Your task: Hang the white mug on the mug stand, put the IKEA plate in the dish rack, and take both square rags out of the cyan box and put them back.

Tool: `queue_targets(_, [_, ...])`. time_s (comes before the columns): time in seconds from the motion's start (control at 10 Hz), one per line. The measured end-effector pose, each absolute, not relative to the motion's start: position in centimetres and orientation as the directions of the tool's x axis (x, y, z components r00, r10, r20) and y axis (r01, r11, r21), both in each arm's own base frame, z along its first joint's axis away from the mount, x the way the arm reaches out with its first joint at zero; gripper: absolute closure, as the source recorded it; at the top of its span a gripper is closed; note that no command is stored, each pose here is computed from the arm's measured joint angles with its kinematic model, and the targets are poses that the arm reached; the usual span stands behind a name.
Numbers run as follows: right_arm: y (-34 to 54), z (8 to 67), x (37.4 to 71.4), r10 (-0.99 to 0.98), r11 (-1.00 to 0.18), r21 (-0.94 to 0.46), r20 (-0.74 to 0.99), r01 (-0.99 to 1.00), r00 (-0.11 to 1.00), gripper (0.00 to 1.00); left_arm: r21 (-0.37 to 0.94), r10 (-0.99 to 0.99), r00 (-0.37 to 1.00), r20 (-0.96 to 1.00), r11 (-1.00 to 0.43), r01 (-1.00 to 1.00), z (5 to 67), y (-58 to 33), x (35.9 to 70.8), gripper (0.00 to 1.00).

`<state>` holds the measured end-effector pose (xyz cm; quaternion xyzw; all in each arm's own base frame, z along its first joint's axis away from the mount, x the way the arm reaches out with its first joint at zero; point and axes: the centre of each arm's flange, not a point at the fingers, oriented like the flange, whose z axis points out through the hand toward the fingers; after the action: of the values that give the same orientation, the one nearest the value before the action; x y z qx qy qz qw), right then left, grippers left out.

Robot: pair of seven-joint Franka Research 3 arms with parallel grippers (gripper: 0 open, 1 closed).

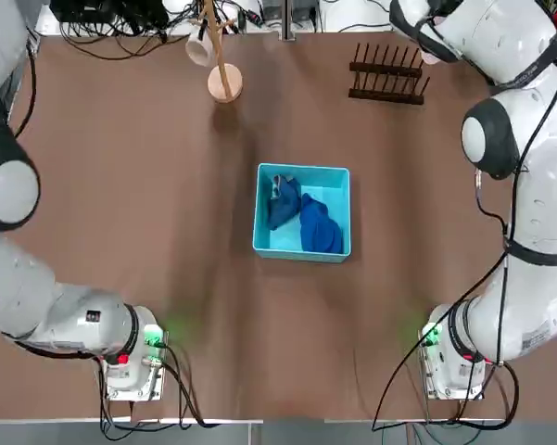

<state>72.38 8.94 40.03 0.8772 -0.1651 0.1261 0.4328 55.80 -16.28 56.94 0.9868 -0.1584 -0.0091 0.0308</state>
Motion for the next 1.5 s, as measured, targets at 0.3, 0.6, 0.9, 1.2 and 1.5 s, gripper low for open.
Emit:
queue_targets(0.3, [8.8,38.3,72.6,-0.192,-0.551,0.724,0.374,-0.415,0.907,0.98,0.064,-0.362,0.929,-0.075,-0.932,-0.358,52.4,-27.9,49.7,0.08])
queue_targets(0.6, [8.7,35.8,72.8,-0.202,-0.53,0.736,0.373,-0.422,0.905,0.98,0.083,-0.408,0.912,-0.034,-0.911,-0.405,45.8,-36.7,44.1,0.07])
queue_targets(0.9, [9.0,34.5,72.8,-0.204,-0.516,0.738,0.386,-0.434,0.899,0.98,0.11,-0.446,0.894,-0.036,-0.891,-0.44,37.2,-43.7,40.2,0.05])
queue_targets(1.2, [9.4,34.3,72.9,-0.186,-0.506,0.746,0.396,-0.433,0.899,0.98,0.079,-0.449,0.892,-0.061,-0.893,-0.444,28.5,-48.9,37.6,0.04])
queue_targets(1.5, [9.6,36.0,73.1,-0.197,-0.493,0.742,0.413,-0.454,0.889,0.98,0.054,-0.38,0.922,-0.077,-0.925,-0.377,23.4,-52.0,36.1,0.0])
